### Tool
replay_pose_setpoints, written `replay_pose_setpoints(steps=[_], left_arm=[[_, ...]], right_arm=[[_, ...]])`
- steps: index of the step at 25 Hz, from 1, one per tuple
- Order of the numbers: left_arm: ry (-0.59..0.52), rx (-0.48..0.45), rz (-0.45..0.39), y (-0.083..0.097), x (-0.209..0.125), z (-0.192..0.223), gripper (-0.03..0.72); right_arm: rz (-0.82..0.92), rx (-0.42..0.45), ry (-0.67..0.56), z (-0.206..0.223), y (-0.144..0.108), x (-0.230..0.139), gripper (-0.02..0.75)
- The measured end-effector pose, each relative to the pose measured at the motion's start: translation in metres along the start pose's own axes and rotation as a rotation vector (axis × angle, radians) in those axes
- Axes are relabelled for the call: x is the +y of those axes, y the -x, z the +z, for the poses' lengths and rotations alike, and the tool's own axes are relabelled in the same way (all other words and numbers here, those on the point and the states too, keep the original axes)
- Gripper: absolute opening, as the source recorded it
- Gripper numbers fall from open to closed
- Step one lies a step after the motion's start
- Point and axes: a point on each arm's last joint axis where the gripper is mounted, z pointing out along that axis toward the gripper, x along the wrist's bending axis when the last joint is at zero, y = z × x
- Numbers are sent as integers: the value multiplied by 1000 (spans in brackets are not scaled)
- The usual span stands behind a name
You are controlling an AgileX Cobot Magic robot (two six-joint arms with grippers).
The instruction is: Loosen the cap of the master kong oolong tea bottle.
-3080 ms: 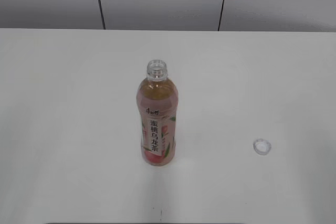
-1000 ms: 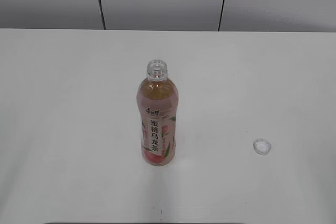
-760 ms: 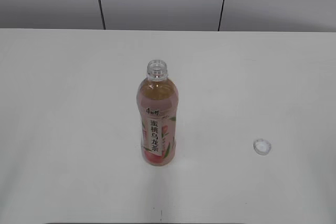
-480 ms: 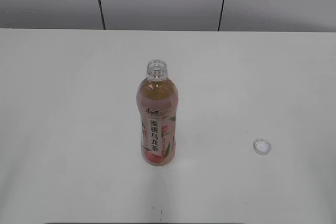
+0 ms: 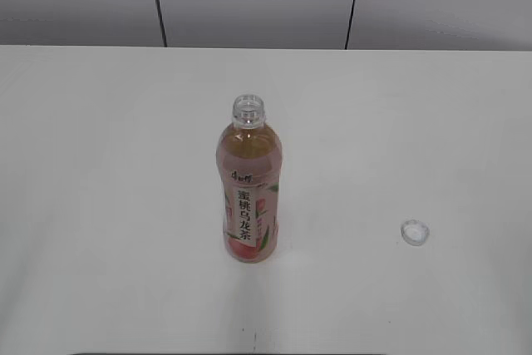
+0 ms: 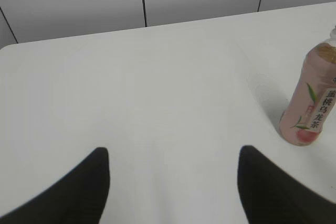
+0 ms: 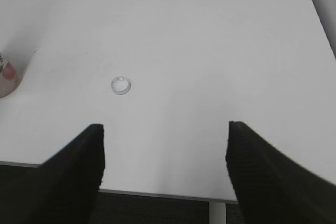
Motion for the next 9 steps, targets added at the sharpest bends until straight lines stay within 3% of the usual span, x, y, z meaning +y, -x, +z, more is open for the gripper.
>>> replay_pose_setpoints(steps=[9], left_arm=[[0,0,0,0,0,0,468]], right_arm=[[0,0,0,0,0,0,546]])
